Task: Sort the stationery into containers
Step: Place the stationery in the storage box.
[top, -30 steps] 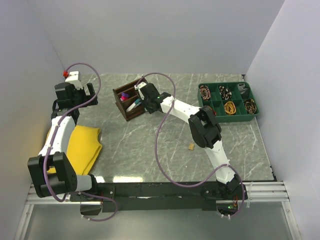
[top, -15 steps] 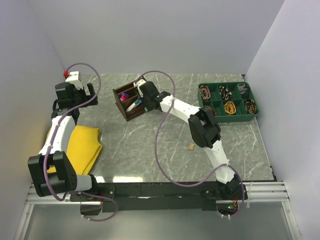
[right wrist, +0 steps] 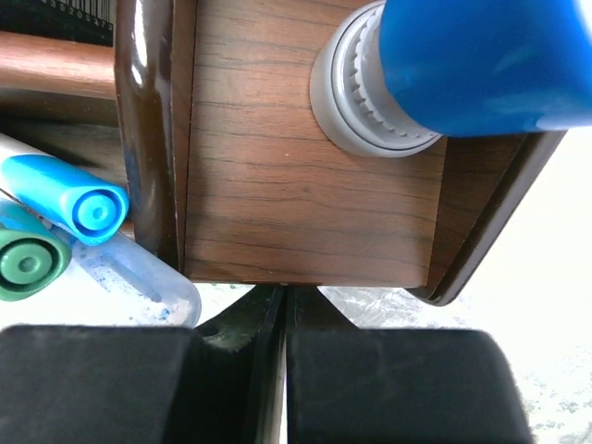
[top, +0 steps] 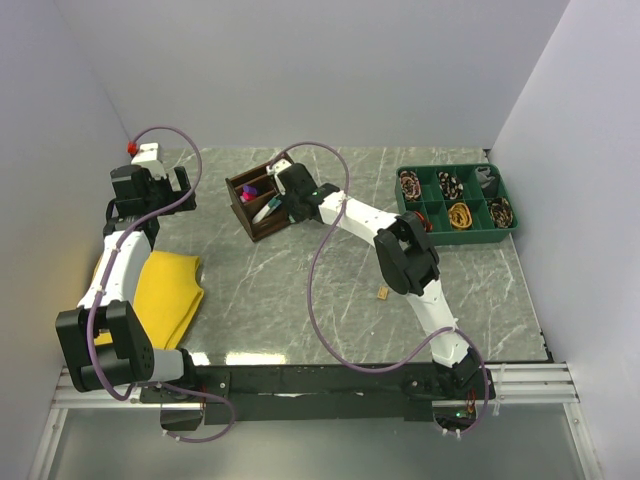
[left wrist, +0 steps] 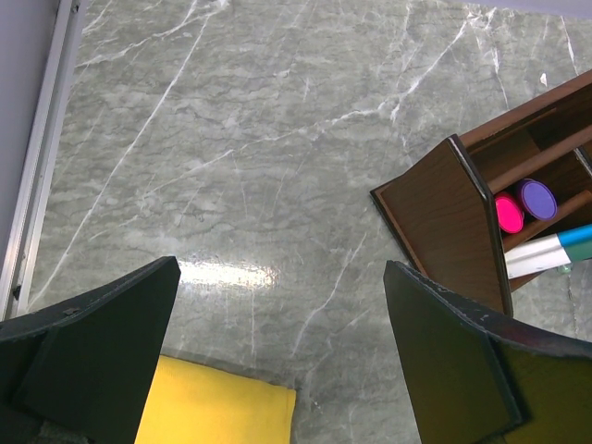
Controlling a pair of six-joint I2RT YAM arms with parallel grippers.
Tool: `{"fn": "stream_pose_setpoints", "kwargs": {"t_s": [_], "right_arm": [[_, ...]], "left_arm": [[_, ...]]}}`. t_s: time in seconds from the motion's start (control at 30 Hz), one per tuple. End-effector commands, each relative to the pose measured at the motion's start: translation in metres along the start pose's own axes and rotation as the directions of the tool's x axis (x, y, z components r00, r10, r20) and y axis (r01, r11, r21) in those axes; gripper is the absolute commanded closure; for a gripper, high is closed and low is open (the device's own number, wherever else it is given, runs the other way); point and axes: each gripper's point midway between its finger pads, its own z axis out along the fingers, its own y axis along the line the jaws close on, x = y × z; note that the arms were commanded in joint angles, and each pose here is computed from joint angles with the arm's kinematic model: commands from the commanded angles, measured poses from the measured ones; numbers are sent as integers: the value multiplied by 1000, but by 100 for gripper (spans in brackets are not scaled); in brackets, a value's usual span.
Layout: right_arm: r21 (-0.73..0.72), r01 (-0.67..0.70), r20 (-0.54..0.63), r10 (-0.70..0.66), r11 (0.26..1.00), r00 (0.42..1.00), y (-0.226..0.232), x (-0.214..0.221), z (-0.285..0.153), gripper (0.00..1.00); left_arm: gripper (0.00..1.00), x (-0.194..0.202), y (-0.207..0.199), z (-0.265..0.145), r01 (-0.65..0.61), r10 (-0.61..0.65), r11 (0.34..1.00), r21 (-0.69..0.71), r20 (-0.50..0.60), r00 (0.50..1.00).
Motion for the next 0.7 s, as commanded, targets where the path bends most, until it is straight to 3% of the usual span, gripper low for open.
{"fn": "stream_pose_setpoints", "kwargs": {"t_s": [0.0,0.1,0.33,0.5,0.67], "right_arm": [[25,-29,62,28,999,998,-10,-23,-23,91],[-9,-42,40,42,999,998,-9,-15,-48,70],[-91,-43,-54,38,995,998,-7,34,-120,48],[-162,158,-174,-185,974,967,-20,126,-160,45],[-228,154,-262,-213,961,941,-50,197,-190,45]], "left_arm": [[1,-28,-4,-4,7,-8,1000,17,75,997],[0,-34,-4,-5,8,-10,1000,14,92,996],[1,-45,-6,-13,16,-18,1000,16,122,992],[1,-50,-9,-19,9,-13,1000,27,136,991],[1,-52,-11,-21,11,-16,999,35,144,989]]}}
